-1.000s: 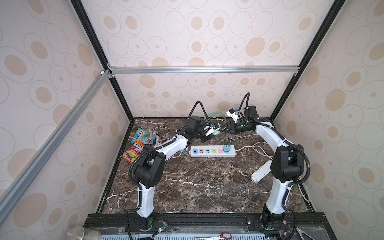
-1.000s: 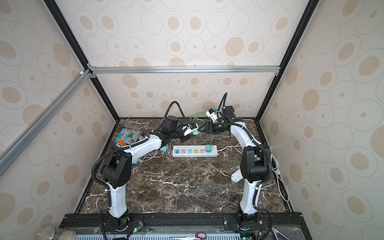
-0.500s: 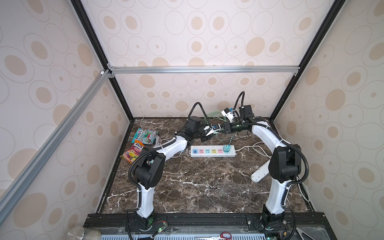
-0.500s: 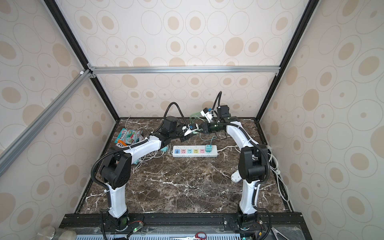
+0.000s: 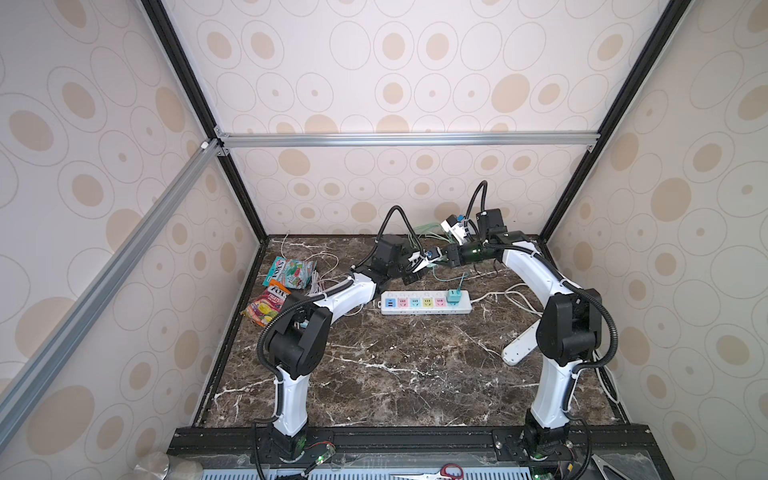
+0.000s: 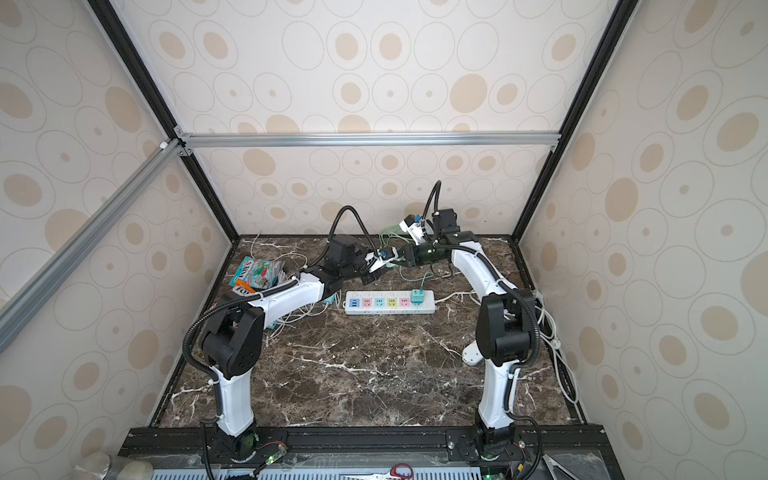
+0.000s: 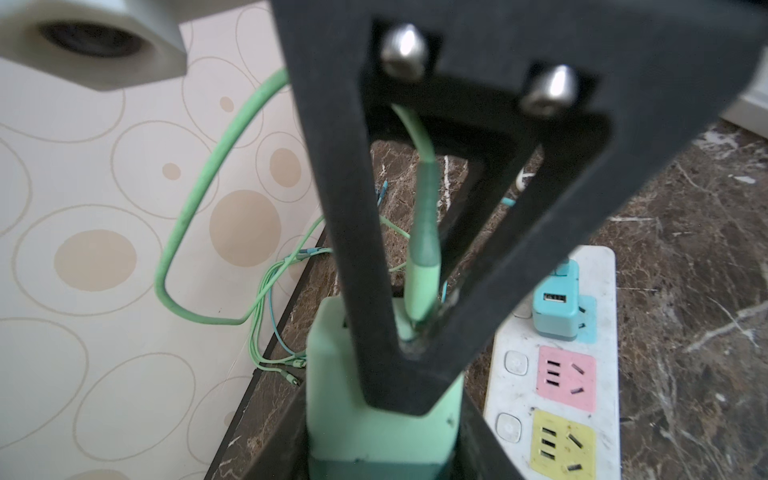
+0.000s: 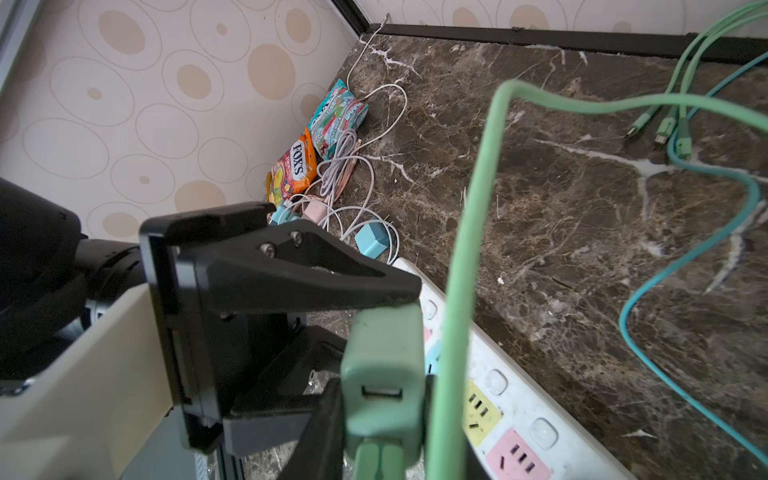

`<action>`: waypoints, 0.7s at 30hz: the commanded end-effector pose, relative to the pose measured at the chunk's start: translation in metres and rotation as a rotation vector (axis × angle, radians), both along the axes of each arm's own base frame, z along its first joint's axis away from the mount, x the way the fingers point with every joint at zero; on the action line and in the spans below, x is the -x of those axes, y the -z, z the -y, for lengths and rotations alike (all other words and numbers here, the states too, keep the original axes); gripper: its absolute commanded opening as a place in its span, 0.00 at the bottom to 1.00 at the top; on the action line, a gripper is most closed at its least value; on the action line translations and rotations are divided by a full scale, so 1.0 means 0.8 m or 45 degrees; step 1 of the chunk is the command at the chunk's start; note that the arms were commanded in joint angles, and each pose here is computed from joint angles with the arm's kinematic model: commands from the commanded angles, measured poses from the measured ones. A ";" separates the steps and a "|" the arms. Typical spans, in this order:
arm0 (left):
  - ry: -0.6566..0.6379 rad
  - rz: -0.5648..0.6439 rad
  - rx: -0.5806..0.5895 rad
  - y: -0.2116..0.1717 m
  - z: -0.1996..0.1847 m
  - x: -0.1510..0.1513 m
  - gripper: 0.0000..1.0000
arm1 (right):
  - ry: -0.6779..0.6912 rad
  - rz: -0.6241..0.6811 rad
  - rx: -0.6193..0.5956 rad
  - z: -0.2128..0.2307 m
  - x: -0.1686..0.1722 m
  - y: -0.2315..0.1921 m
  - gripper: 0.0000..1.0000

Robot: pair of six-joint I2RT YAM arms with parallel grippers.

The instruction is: Insert the plug

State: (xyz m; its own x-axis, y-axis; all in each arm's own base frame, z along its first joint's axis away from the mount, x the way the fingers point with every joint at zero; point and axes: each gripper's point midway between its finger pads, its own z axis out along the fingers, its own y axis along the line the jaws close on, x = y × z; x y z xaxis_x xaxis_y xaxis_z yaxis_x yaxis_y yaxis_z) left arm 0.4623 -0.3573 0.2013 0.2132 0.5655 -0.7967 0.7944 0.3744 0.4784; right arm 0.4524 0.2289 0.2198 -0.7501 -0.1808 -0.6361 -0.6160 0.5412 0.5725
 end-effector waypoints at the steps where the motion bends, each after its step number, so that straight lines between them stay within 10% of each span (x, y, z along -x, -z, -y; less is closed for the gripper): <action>1: -0.120 0.079 0.111 -0.051 -0.019 -0.007 0.45 | -0.060 0.089 0.070 0.001 -0.004 0.005 0.00; 9: -0.220 0.112 0.196 -0.060 -0.045 -0.005 0.67 | -0.124 0.201 0.117 0.003 -0.005 -0.002 0.00; 13: -0.285 0.107 0.328 -0.067 -0.071 0.009 0.98 | -0.200 0.305 0.237 0.013 -0.002 0.009 0.00; 21: -0.460 0.101 0.443 -0.054 -0.124 0.042 0.99 | -0.533 0.429 0.485 0.023 0.032 0.046 0.00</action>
State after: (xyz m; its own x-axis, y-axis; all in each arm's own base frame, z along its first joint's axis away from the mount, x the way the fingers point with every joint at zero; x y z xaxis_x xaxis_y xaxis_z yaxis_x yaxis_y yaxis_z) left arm 0.4301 -0.2738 0.2185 0.0877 0.4011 -0.9118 0.6231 0.6921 0.3644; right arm 0.4448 0.2143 0.2027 -0.4505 -0.5295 -0.7188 -0.8647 0.4591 0.2038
